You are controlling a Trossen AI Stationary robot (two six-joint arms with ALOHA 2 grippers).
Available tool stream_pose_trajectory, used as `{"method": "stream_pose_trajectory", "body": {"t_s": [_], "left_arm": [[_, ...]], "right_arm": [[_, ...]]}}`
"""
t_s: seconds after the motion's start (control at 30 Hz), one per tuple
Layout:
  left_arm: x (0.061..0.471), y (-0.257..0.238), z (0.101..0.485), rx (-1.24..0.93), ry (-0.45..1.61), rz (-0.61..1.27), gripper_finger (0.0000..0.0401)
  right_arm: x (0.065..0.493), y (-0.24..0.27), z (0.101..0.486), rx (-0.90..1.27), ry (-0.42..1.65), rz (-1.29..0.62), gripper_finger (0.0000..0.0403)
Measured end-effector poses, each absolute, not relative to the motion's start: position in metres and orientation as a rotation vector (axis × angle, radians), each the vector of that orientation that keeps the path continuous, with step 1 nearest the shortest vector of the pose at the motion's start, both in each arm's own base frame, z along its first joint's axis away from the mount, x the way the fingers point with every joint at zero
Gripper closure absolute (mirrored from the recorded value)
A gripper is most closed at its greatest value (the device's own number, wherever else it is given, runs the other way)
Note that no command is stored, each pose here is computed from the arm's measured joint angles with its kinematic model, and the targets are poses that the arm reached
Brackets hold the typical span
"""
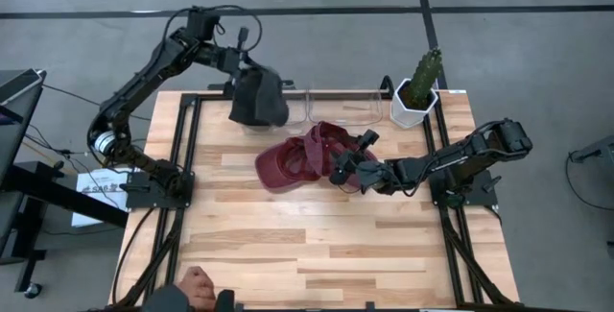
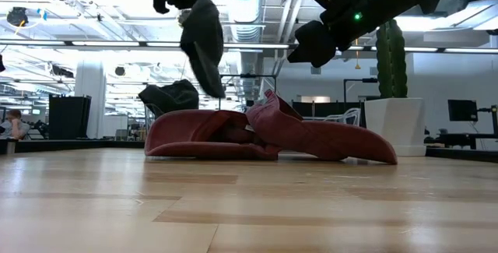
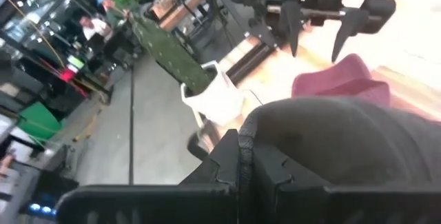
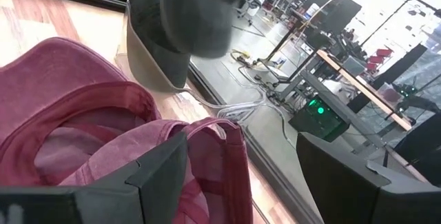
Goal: Pick & Place hat
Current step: Put the black cap into the left transparent bin
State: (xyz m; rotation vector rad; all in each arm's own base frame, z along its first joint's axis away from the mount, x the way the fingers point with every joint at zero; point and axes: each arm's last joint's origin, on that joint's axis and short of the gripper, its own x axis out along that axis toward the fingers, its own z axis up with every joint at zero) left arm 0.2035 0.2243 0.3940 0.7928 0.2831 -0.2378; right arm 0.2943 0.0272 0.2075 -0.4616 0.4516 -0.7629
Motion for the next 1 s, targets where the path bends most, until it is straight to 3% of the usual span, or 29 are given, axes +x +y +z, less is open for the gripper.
{"method": "stream_pose_trajectory", "body": {"t_s": [0.43, 1.0], "left_arm": [[0.188, 0.242, 0.356, 0.751, 0.371, -0.194, 0.039], [0.205, 0.239, 0.369, 0.919, 0.217, -0.2, 0.039]], "right_arm": [[0.294, 0.026, 0.207, -0.451, 0.448, -0.766, 0.0138], [0.297, 0.018, 0.206, -0.381, 0.441, -0.708, 0.0138]]}}
